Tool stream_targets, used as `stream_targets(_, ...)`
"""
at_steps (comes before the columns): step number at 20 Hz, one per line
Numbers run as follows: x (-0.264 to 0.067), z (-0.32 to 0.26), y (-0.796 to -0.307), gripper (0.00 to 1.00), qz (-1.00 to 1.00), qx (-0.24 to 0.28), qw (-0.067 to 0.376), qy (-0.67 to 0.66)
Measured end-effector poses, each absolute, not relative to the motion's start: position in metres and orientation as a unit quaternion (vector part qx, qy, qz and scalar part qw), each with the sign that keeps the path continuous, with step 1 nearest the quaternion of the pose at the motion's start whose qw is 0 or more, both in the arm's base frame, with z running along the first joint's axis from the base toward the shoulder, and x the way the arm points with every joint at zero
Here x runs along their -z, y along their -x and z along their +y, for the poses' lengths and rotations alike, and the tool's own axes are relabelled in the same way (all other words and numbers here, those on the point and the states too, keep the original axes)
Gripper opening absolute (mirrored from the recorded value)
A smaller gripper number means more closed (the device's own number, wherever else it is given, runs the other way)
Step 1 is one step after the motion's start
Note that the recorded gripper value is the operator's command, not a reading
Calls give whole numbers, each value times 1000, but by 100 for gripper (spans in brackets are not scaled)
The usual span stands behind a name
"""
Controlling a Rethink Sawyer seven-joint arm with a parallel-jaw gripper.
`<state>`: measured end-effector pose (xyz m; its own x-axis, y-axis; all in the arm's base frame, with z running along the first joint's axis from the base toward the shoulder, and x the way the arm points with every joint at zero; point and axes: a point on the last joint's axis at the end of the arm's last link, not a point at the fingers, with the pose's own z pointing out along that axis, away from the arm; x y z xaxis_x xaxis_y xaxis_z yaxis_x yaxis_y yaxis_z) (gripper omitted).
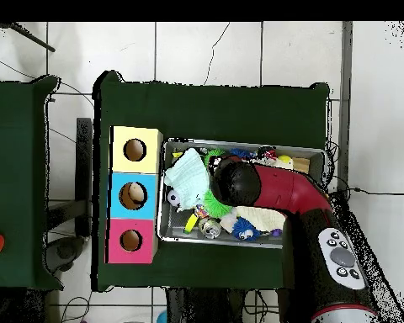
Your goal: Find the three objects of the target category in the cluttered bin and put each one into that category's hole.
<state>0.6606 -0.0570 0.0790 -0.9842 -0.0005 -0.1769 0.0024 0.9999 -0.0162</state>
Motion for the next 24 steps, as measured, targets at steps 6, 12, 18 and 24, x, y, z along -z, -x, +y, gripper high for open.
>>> stream_targets(6,-79,-57,-661,100,996,8,89,0)
stream_targets(12,-84,-55,-663,100,996,10,93,2)
stream_targets(18,-96,-37,-668,100,994,14,103,18)
stream_targets(24,-107,-8,-672,100,993,19,111,41)
